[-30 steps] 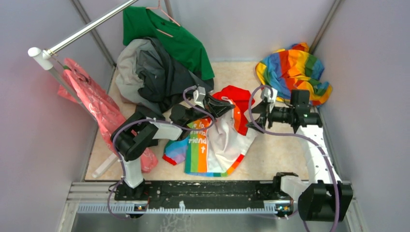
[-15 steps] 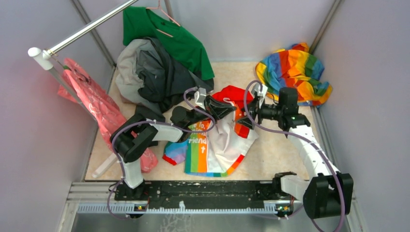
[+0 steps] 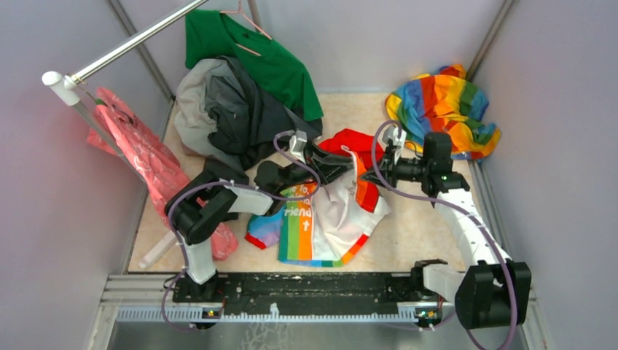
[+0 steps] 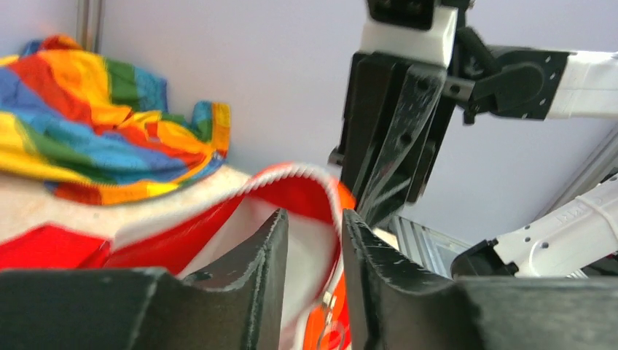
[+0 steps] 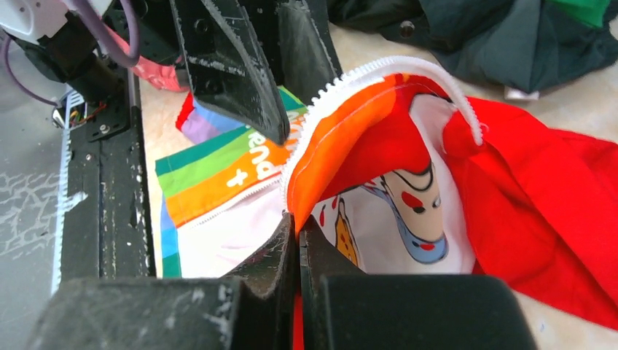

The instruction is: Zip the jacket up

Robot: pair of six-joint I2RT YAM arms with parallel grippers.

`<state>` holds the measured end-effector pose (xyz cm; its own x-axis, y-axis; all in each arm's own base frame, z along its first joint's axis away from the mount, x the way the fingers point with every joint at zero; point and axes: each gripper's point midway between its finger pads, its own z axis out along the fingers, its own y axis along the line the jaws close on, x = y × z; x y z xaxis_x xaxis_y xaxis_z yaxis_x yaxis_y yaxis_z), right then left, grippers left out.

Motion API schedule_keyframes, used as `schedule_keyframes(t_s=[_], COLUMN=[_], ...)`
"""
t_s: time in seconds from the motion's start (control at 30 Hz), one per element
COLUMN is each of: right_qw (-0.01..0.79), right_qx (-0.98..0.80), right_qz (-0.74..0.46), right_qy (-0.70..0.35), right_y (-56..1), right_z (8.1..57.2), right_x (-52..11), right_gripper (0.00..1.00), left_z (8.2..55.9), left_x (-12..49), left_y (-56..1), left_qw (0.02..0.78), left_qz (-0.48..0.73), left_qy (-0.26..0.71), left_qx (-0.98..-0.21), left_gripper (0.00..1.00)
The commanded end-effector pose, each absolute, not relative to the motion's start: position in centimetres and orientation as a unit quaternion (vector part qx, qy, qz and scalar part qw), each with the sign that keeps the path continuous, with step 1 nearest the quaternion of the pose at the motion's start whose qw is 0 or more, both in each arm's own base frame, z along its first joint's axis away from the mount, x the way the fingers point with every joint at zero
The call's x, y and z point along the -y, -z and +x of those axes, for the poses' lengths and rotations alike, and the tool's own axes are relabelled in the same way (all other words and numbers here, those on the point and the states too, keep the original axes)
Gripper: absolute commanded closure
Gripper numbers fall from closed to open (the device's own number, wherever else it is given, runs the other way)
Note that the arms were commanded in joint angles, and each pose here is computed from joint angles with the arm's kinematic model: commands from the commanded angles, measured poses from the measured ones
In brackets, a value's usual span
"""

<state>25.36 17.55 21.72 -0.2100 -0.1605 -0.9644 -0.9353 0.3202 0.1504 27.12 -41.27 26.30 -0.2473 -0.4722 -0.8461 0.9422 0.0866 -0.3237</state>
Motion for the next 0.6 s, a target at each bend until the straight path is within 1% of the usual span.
schedule_keyframes(t_s=[0.0,0.07,0.13,0.3,0.43,0.5,0.57], right_qw=[0.498,0.496,0.494,0.488,0.489,0.490,0.489], right_qx=[-0.630,-0.631,-0.633,-0.637,-0.634,-0.633,-0.632], right_qz=[-0.432,-0.432,-0.431,-0.428,-0.428,-0.429,-0.429], right_qy=[-0.410,-0.411,-0.411,-0.416,-0.418,-0.419,-0.420], right_y=[-24.7,-24.7,-24.6,-24.3,-24.4,-24.4,-24.3], right_z=[25.4,25.3,25.3,25.4,25.3,25.1,25.1], right_x=[-16.4,-16.2,-16.1,-16.2,-16.2,-16.2,-16.3], right_gripper=[1.00,1.00,1.00,1.00,1.00,1.00,1.00], left_z=[25.1,24.3,23.0,19.5,18.8,18.7,18.7], left_x=[37.0,35.8,35.0,35.0,35.9,36.6,37.5], left_y=[-29.3,-27.9,-26.3,-23.7,-22.4,-22.0,-21.5], left_qw=[0.589,0.571,0.545,0.461,0.398,0.351,0.318], left_qz=[0.252,0.263,0.279,0.316,0.311,0.294,0.285], left_qy=[0.655,0.656,0.660,0.691,0.717,0.738,0.751], left_qx=[-0.400,-0.418,-0.435,-0.459,-0.480,-0.495,-0.504], left_gripper=[0.56,0.47,0.43,0.39,0.36,0.36,0.35])
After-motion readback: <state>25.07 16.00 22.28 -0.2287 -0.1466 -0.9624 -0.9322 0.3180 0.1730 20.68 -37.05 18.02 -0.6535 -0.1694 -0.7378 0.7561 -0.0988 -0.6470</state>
